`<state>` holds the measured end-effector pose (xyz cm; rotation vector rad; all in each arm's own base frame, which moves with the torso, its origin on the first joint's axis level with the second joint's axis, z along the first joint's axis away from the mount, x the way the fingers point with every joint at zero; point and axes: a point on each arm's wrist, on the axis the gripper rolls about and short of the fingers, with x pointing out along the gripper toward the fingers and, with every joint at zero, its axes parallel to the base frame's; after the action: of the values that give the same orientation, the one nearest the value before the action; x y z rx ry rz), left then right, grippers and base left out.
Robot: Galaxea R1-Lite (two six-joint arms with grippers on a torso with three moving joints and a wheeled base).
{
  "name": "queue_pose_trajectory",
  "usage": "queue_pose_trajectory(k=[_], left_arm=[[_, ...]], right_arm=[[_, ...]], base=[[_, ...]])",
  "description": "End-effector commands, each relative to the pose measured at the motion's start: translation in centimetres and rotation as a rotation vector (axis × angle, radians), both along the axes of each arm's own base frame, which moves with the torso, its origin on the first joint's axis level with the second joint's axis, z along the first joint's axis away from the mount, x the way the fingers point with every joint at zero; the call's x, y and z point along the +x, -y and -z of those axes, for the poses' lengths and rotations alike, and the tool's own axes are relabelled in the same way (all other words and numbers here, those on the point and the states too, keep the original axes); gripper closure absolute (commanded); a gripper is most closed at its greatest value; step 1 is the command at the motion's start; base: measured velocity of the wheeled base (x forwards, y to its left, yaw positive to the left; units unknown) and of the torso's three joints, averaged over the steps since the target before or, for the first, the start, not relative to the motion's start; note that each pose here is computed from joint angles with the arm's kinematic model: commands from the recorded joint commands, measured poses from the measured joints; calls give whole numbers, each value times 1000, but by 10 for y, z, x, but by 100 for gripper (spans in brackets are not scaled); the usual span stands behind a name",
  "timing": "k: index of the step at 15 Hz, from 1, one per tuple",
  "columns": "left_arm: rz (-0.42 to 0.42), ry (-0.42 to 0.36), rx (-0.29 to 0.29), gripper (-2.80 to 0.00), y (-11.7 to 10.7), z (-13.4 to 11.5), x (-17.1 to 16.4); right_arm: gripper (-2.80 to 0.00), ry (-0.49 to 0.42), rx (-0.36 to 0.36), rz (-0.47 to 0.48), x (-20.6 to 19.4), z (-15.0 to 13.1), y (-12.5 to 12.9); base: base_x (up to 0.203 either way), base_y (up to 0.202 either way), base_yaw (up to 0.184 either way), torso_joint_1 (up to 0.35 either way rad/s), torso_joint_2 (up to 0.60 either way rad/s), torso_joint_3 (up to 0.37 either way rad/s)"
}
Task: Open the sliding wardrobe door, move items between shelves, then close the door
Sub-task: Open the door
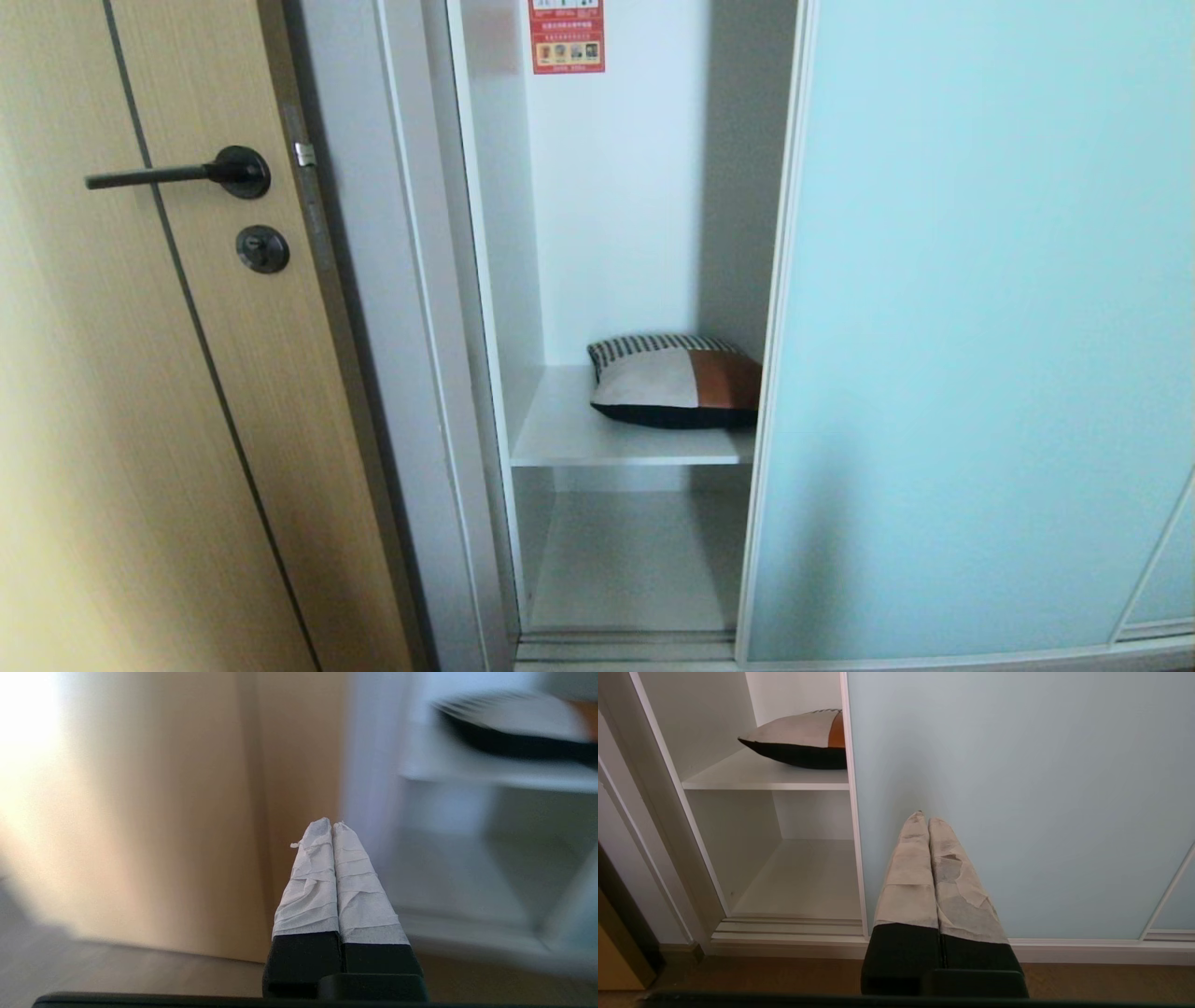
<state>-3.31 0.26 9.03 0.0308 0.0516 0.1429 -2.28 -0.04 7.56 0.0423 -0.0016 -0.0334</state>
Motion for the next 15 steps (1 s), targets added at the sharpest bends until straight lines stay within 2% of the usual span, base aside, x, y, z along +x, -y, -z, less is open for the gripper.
queue_pose_trajectory(k=[1, 3, 4, 15], left_arm=[[77, -23, -6, 0, 2, 9, 3], [139, -40, -14, 0, 3, 16, 6], [144, -39, -15, 0, 3, 15, 6], [139, -33, -25, 0, 3, 15, 6]], right_arm=[[0, -2, 1, 0, 0, 0, 0], [0, -1, 1, 0, 0, 0, 0], [0, -2, 1, 0, 0, 0, 0], [0, -2, 1, 0, 0, 0, 0]], base=[[0, 0, 0, 0, 0, 0], [0, 0, 0, 0, 0, 0], [0, 0, 0, 0, 0, 0], [0, 0, 0, 0, 0, 0]])
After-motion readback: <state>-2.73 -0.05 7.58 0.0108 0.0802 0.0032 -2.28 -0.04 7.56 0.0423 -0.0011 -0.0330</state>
